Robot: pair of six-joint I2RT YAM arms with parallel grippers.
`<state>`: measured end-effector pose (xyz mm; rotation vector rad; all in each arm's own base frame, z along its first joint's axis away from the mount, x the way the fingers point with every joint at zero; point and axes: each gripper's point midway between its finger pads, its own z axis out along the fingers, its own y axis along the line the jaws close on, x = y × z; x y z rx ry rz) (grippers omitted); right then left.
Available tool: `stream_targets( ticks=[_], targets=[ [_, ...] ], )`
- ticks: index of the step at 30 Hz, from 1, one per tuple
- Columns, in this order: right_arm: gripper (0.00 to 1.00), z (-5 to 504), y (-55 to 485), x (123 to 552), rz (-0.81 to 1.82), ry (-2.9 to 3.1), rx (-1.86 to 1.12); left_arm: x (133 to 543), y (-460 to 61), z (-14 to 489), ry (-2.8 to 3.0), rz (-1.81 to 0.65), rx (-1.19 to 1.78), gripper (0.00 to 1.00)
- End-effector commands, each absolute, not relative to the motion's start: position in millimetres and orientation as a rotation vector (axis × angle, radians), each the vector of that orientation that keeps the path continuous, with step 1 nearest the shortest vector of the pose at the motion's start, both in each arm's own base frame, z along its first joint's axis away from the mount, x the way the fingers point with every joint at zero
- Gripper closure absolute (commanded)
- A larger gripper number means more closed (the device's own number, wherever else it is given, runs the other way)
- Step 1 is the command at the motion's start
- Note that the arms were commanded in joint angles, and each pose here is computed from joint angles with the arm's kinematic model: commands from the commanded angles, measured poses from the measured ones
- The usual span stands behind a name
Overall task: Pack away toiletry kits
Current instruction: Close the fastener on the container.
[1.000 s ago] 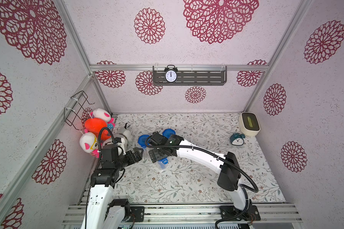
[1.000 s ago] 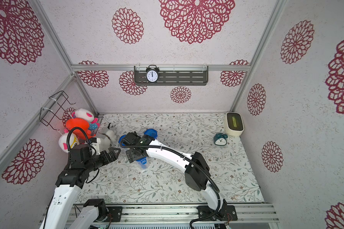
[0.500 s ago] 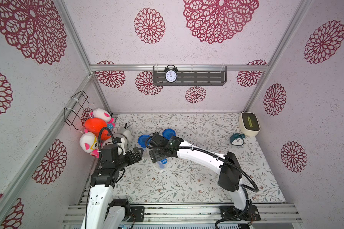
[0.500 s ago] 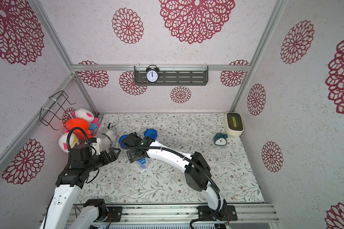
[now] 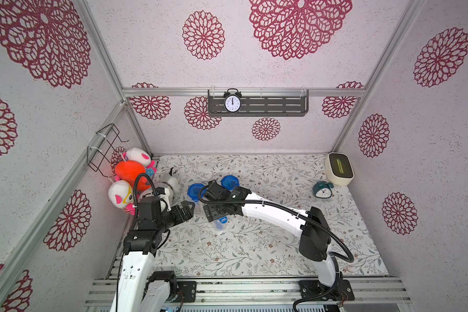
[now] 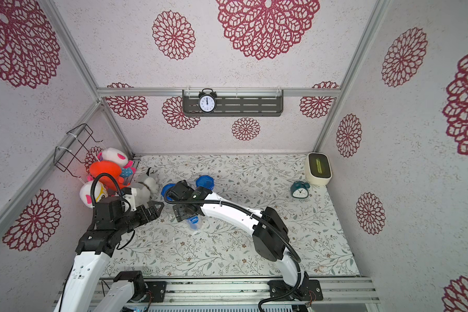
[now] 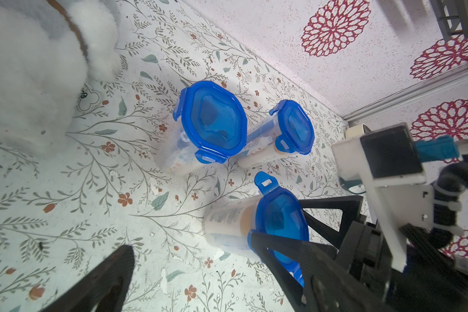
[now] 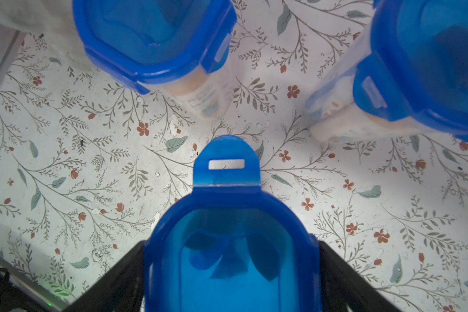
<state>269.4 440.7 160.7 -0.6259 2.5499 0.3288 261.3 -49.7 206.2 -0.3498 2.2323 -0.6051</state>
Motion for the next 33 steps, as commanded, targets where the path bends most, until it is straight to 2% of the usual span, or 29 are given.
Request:
stream_targets(
  ticks=[1, 2, 15, 19, 22, 27, 29, 33],
  targets=[
    [0.05, 153, 426, 264, 0.281, 2.604, -0.618, 262, -46, 208, 2.217, -0.584, -0.346, 0.0],
    [0.02, 156, 426, 265, 0.282, 2.595, -0.614, 262, -45, 209, 2.216, -0.584, -0.347, 0.0],
    [0.01, 231, 435, 275, 0.377, 2.417, -0.615, 263, -37, 207, 2.205, -0.533, -0.37, 0.0],
    [0.01, 251, 421, 278, 0.394, 2.361, -0.591, 264, -32, 210, 2.189, -0.496, -0.371, 0.0],
    [0.01, 257, 391, 288, 0.467, 2.346, -0.536, 269, -40, 217, 2.18, -0.506, -0.29, 0.0],
    [0.01, 244, 340, 292, 0.689, 2.328, -0.544, 283, -82, 247, 2.15, -0.447, 0.094, 0.0],
    [0.01, 240, 318, 294, 0.734, 2.319, -0.543, 278, -108, 252, 2.165, -0.407, 0.38, 0.01],
    [0.01, 231, 282, 298, 0.857, 2.307, -0.489, 258, -135, 244, 2.205, -0.377, 0.76, 0.02]
  ],
)
